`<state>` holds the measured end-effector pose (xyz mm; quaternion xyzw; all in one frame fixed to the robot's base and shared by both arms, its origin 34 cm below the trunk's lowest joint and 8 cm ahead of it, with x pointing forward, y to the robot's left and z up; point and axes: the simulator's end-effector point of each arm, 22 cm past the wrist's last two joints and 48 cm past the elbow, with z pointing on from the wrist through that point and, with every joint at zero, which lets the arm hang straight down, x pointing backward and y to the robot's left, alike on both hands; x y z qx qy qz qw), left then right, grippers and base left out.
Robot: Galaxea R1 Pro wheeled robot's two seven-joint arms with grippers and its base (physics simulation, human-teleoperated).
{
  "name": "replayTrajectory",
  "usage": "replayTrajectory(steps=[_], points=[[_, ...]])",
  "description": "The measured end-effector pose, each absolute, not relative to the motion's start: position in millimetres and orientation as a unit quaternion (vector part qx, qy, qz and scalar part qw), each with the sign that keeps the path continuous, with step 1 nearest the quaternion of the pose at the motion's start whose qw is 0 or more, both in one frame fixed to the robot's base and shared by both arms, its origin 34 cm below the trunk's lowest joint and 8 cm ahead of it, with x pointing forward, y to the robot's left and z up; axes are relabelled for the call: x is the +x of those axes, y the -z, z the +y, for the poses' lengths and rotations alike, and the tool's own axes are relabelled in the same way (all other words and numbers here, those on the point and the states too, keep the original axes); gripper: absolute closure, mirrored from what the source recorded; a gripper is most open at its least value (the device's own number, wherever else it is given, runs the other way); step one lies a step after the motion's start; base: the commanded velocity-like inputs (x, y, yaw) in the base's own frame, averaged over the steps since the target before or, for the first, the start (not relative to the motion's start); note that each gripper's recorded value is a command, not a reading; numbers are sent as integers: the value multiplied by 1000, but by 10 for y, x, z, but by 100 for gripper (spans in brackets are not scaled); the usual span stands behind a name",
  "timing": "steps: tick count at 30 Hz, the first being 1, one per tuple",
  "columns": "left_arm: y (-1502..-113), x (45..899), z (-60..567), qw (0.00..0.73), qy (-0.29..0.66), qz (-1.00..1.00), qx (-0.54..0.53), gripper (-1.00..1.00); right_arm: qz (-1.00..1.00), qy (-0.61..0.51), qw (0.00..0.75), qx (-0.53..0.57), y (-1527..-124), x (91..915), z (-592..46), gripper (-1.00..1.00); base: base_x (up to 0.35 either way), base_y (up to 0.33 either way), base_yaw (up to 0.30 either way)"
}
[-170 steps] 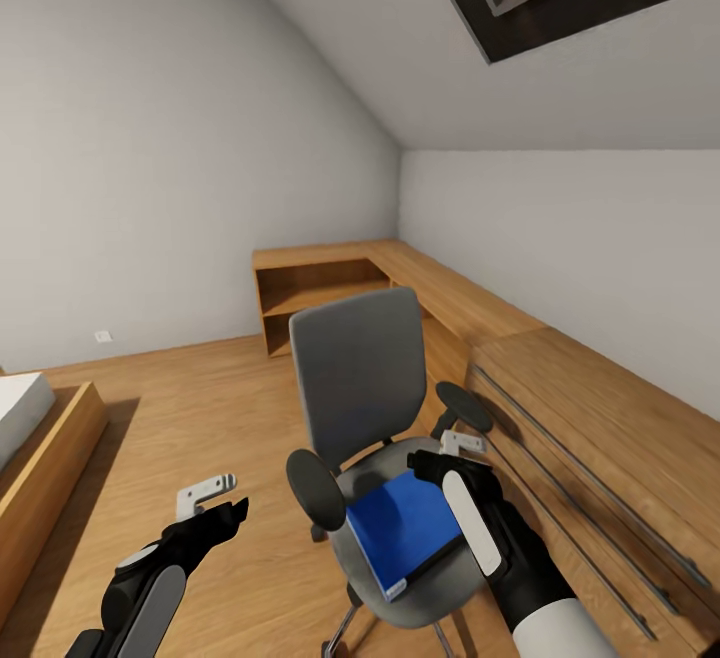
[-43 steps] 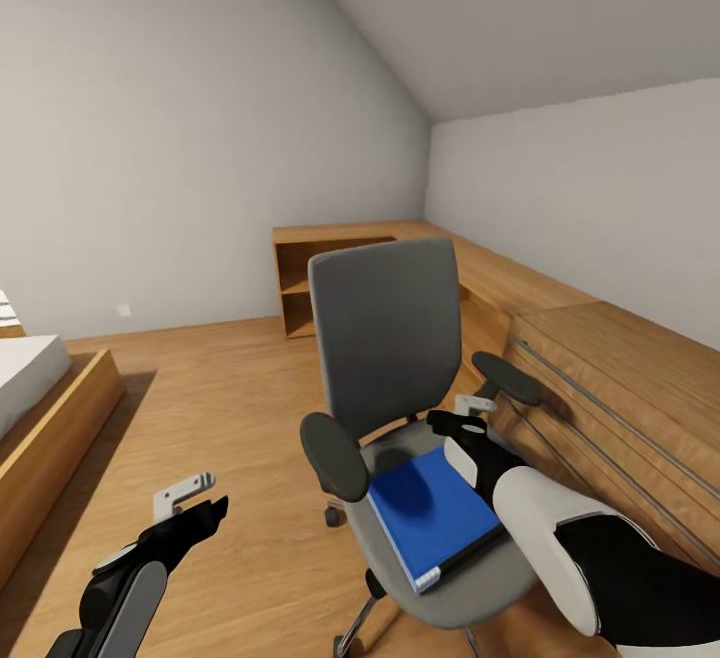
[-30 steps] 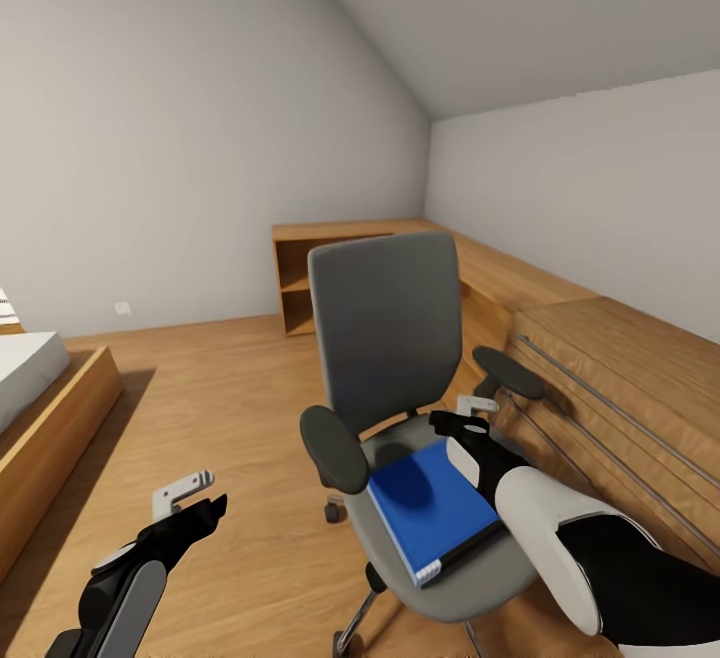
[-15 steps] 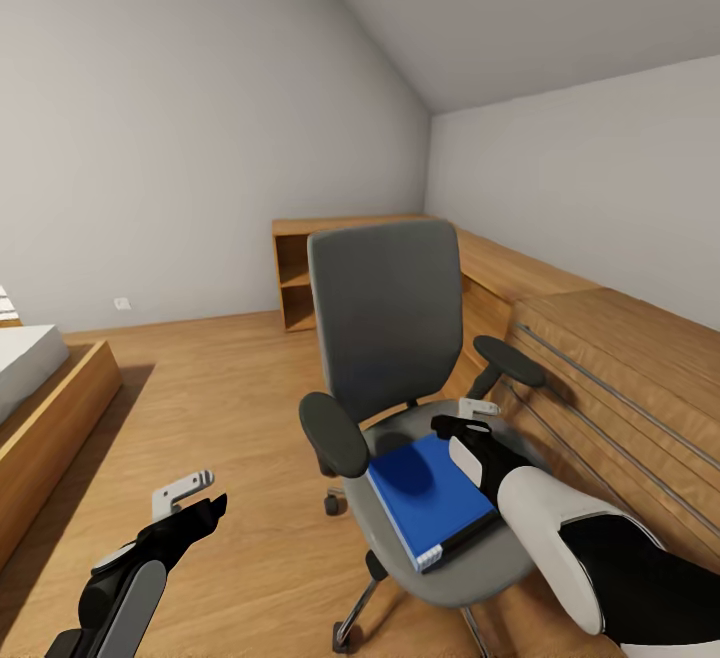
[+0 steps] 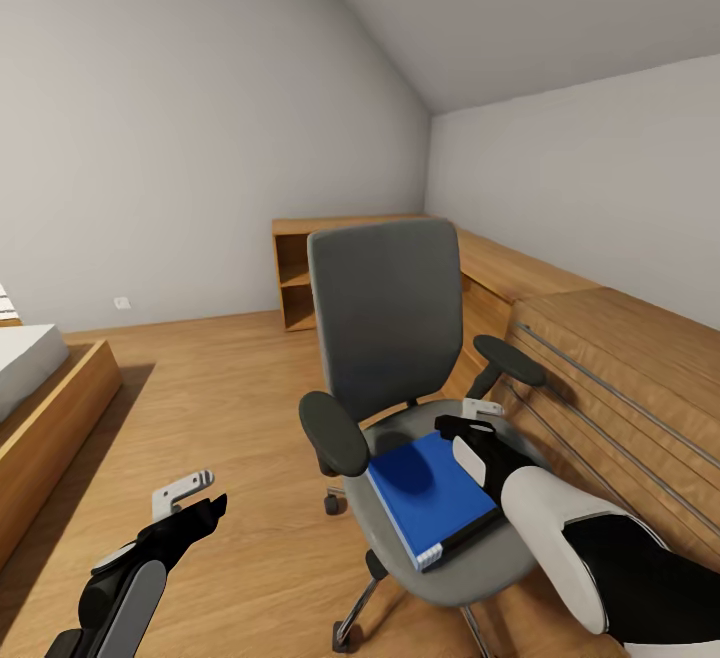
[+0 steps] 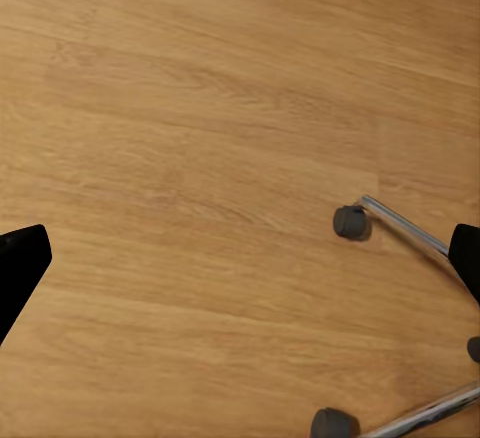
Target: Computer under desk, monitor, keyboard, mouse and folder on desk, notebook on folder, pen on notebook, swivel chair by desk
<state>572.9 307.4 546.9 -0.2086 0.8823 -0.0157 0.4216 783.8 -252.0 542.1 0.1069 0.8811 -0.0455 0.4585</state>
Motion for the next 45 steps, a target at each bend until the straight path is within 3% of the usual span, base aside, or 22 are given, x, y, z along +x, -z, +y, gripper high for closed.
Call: replayTrajectory(steps=[30, 45], points=[[-5403, 5710, 3077, 418, 16, 884, -209, -100, 881, 50, 458, 106, -5377, 7824, -2537, -100, 0, 0, 0], [-5399, 5711, 3082, 418, 16, 884, -209, -100, 881, 52, 457, 106, -5368, 7821, -2552, -100, -130, 0, 0]])
